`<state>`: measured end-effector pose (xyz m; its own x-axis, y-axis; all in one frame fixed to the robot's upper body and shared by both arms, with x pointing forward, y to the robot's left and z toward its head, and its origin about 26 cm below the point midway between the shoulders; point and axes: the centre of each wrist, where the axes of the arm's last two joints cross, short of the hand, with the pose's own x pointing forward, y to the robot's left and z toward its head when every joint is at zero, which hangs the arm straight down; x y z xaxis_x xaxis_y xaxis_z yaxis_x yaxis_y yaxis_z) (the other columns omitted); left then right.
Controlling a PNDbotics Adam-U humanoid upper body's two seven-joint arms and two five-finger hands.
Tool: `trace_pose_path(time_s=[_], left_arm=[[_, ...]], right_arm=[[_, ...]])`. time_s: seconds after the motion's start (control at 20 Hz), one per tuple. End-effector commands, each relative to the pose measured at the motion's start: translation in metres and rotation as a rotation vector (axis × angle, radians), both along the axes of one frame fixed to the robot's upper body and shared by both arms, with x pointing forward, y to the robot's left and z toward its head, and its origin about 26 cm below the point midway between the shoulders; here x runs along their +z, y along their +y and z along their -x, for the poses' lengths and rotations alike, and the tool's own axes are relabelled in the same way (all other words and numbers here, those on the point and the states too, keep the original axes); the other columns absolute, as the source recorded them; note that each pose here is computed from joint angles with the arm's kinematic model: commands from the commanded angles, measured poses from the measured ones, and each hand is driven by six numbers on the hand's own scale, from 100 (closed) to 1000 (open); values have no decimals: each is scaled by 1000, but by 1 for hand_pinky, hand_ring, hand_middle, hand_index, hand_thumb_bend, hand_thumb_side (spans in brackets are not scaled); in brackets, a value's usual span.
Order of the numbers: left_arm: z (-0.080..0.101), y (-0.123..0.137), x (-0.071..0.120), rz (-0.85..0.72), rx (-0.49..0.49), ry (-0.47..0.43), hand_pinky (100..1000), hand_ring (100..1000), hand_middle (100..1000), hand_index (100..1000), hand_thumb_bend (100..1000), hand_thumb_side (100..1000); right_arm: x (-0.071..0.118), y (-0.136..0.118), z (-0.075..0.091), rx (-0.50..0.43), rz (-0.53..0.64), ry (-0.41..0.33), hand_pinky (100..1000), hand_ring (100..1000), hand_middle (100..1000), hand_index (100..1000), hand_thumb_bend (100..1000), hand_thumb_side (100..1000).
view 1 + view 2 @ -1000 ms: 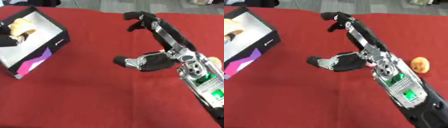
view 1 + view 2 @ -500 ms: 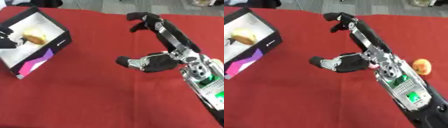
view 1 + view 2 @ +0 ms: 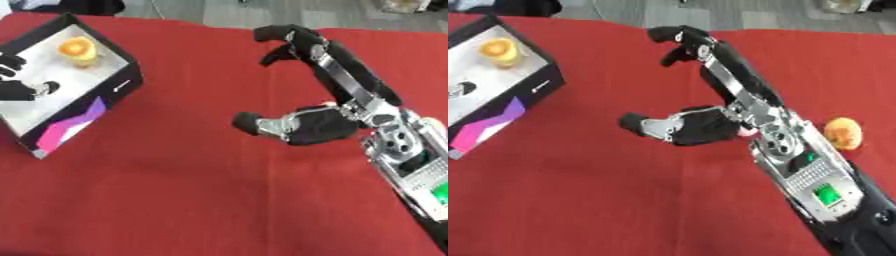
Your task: Pick up the objects with one hand, pass them to the other hand, and then place them into the box on the other side of the table.
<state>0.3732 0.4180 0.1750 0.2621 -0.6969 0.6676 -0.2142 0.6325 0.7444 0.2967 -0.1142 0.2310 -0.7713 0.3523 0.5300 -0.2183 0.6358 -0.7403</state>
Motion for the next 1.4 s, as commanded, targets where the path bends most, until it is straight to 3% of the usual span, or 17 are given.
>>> trace_pose_path(time_s=[0.05, 0.3, 0.45, 0.6, 0.95, 1.15, 1.4], left_arm=[[0, 4, 18, -18, 6, -43, 857, 749, 642, 697, 615, 150], [3, -10, 29, -12, -46, -97, 857, 745, 666, 693, 625, 188], [8, -24, 42, -17, -111, -152, 859, 763, 728, 721, 698, 287], [12, -36, 50, -25, -170, -184, 860, 763, 729, 729, 757, 351], [20, -57, 62, -18, -282, -219, 846, 755, 716, 725, 751, 382], [22, -61, 64, -5, -293, -221, 846, 754, 714, 724, 737, 390], [24, -62, 63, 4, -298, -215, 850, 755, 715, 725, 732, 393]], right_arm=[[8, -4, 2, 0, -8, -27, 861, 745, 846, 902, 628, 444], [12, -8, 2, -14, -16, -40, 861, 745, 846, 902, 627, 434], [19, -15, 1, -39, -28, -64, 862, 748, 847, 902, 624, 424], [24, -24, -1, -72, -31, -63, 864, 748, 848, 905, 623, 412], [36, -70, -15, -213, 51, 49, 891, 796, 850, 919, 626, 396], [40, -94, -23, -216, 145, 144, 905, 818, 858, 924, 597, 371], [49, -137, -48, -255, 256, 223, 912, 836, 868, 928, 596, 342]])
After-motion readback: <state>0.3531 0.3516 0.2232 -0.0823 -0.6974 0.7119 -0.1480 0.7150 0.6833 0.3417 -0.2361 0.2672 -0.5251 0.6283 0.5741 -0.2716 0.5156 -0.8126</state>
